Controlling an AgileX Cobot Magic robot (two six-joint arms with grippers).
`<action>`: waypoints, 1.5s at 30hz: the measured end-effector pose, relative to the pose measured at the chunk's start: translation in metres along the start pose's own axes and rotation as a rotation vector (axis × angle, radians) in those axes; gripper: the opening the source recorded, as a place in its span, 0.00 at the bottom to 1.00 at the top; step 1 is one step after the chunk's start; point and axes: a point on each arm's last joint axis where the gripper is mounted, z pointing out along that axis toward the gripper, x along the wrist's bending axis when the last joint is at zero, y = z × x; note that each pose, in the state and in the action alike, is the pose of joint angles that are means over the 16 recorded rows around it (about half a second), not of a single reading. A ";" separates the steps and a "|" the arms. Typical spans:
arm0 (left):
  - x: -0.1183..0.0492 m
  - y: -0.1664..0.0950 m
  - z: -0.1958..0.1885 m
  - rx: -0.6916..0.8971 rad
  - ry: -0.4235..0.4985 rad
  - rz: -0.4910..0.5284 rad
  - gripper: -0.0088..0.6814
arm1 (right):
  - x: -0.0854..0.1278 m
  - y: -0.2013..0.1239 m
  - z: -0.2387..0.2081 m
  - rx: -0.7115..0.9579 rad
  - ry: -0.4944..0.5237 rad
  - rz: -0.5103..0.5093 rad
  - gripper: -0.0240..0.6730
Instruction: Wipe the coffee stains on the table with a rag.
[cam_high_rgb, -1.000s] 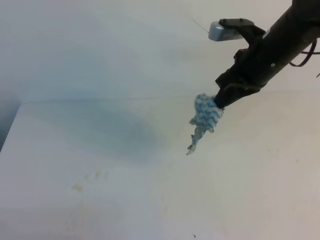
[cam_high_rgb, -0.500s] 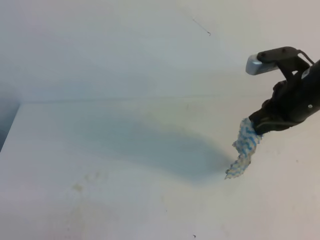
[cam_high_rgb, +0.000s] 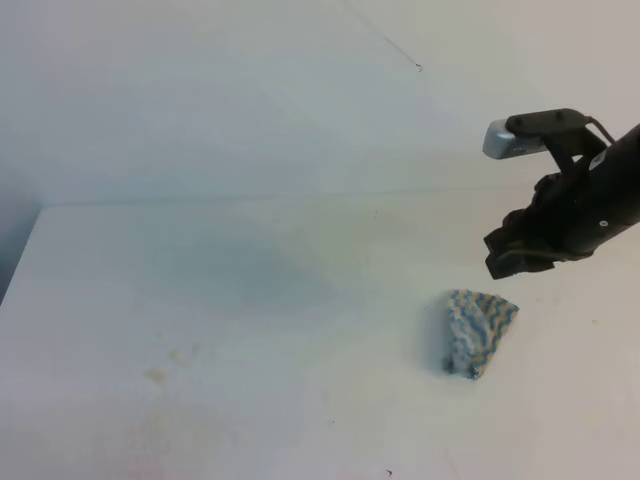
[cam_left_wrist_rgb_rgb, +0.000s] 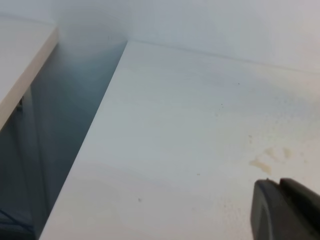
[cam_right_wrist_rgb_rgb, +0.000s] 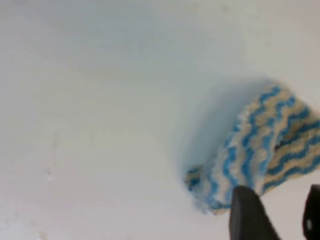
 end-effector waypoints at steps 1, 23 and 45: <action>0.000 0.000 0.000 0.002 0.000 0.000 0.01 | 0.000 0.000 0.000 0.002 0.004 0.001 0.30; 0.000 0.000 0.000 0.000 0.000 0.000 0.01 | 0.028 -0.028 -0.125 -0.140 -0.109 -0.099 0.04; 0.000 0.000 0.000 0.002 0.000 0.000 0.01 | 0.044 -0.162 -0.184 -0.649 -0.294 -0.003 0.03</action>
